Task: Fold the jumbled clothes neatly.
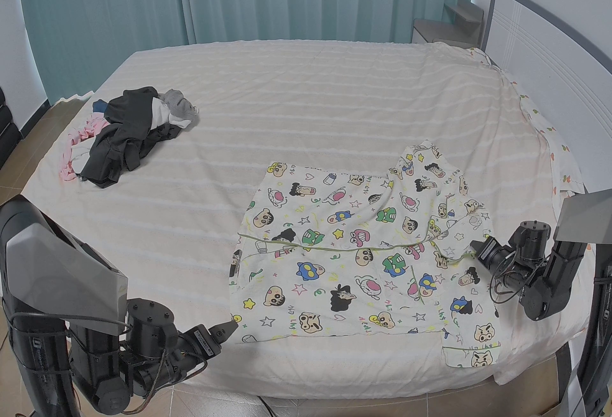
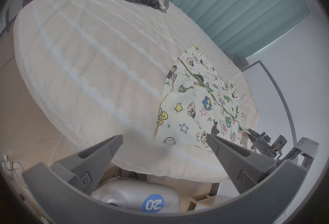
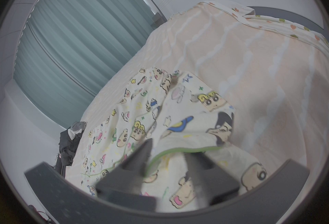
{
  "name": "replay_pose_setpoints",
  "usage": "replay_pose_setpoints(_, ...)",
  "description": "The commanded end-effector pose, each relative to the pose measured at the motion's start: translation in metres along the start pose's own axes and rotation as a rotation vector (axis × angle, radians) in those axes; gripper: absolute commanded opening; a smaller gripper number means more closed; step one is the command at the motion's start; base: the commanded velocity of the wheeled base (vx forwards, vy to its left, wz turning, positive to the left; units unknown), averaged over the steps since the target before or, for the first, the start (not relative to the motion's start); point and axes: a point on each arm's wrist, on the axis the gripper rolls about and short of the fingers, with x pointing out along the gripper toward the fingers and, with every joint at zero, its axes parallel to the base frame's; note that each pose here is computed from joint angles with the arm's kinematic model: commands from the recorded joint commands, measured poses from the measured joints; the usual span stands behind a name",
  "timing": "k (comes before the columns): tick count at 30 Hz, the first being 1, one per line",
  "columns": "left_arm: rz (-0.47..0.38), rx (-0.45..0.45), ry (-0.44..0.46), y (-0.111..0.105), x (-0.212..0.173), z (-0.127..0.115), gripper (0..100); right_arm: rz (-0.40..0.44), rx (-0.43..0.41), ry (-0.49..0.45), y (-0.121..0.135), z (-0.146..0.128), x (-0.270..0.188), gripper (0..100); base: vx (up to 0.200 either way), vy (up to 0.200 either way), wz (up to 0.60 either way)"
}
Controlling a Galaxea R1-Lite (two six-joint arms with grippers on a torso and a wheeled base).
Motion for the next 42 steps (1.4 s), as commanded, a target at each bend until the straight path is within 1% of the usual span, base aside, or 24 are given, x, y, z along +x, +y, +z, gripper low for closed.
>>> replay_pose_setpoints(1, -0.002, -0.002, -0.002, 0.001, -0.002, 0.0, 100, -0.044, 0.007, 0.045, -0.014, -0.013, -0.004, 100, 0.0, 0.0, 0.0)
replay_pose_setpoints(7, -0.002, 0.0, -0.002, 0.001, -0.002, 0.0, 100, -0.048, 0.026, 0.019, -0.02, -0.012, -0.016, 100, 0.0, 0.0, 0.0)
replay_pose_setpoints(12, -0.002, -0.002, -0.002, 0.001, -0.002, 0.0, 100, -0.065, 0.028, 0.029, -0.025, -0.016, -0.02, 100, 0.0, 0.0, 0.0)
replay_pose_setpoints(15, -0.002, -0.002, -0.002, 0.001, -0.002, 0.0, 100, -0.061, 0.044, 0.003, -0.025, -0.007, -0.024, 100, 0.0, 0.0, 0.0)
replay_pose_setpoints(19, -0.002, -0.002, -0.002, 0.001, -0.002, 0.0, 100, -0.032, 0.05, -0.025, -0.012, 0.004, -0.043, 100, 0.0, 0.0, 0.0)
replay_pose_setpoints(21, -0.002, -0.002, -0.002, 0.001, -0.002, 0.0, 100, -0.027, 0.045, -0.03, -0.01, 0.006, -0.048, 100, 0.0, 0.0, 0.0)
replay_pose_setpoints(22, -0.002, -0.002, -0.002, 0.001, -0.002, 0.0, 100, -0.002, 0.041, -0.057, -0.002, 0.014, -0.057, 100, 0.0, 0.0, 0.0)
replay_pose_setpoints(24, -0.002, -0.002, -0.002, 0.001, -0.002, 0.0, 100, 0.03, 0.039, -0.082, 0.006, 0.021, -0.066, 100, 0.0, 0.0, 0.0)
replay_pose_setpoints(27, -0.002, -0.002, -0.002, 0.001, -0.002, 0.0, 100, 0.054, 0.041, -0.09, 0.012, 0.024, -0.071, 100, 0.0, 0.0, 0.0)
replay_pose_setpoints(28, -0.002, -0.002, -0.002, 0.001, -0.002, 0.0, 100, 0.094, 0.037, -0.079, 0.023, 0.02, -0.072, 100, 0.0, 0.0, 0.0)
replay_pose_setpoints(30, -0.002, -0.002, -0.002, 0.001, -0.002, 0.0, 100, 0.103, 0.038, -0.072, 0.025, 0.018, -0.07, 100, 0.0, 0.0, 0.0)
replay_pose_setpoints(31, -0.002, -0.002, -0.002, 0.001, -0.002, 0.0, 100, 0.121, 0.058, -0.057, 0.03, 0.013, -0.062, 100, 0.0, 0.0, 0.0)
replay_pose_setpoints(33, -0.002, -0.002, -0.002, 0.001, -0.002, 0.0, 100, 0.128, 0.069, -0.048, 0.031, 0.009, -0.053, 100, 0.0, 0.0, 0.0)
replay_pose_setpoints(36, -0.001, -0.003, -0.003, 0.001, -0.002, 0.0, 100, 0.103, 0.071, -0.026, 0.023, -0.002, -0.027, 100, 0.0, 0.0, 0.0)
replay_pose_setpoints(38, -0.002, -0.003, -0.002, 0.001, -0.002, 0.0, 100, 0.093, 0.071, -0.02, 0.019, -0.006, -0.021, 100, 0.0, 0.0, 0.0)
replay_pose_setpoints(39, -0.004, -0.005, -0.005, 0.001, -0.002, 0.0, 100, 0.069, 0.074, -0.007, 0.011, -0.012, -0.011, 100, 0.0, 0.0, 0.0)
replay_pose_setpoints(42, -0.003, -0.006, -0.006, 0.001, -0.003, 0.001, 100, 0.031, 0.079, -0.018, -0.002, -0.012, -0.001, 100, 0.0, 0.0, 0.0)
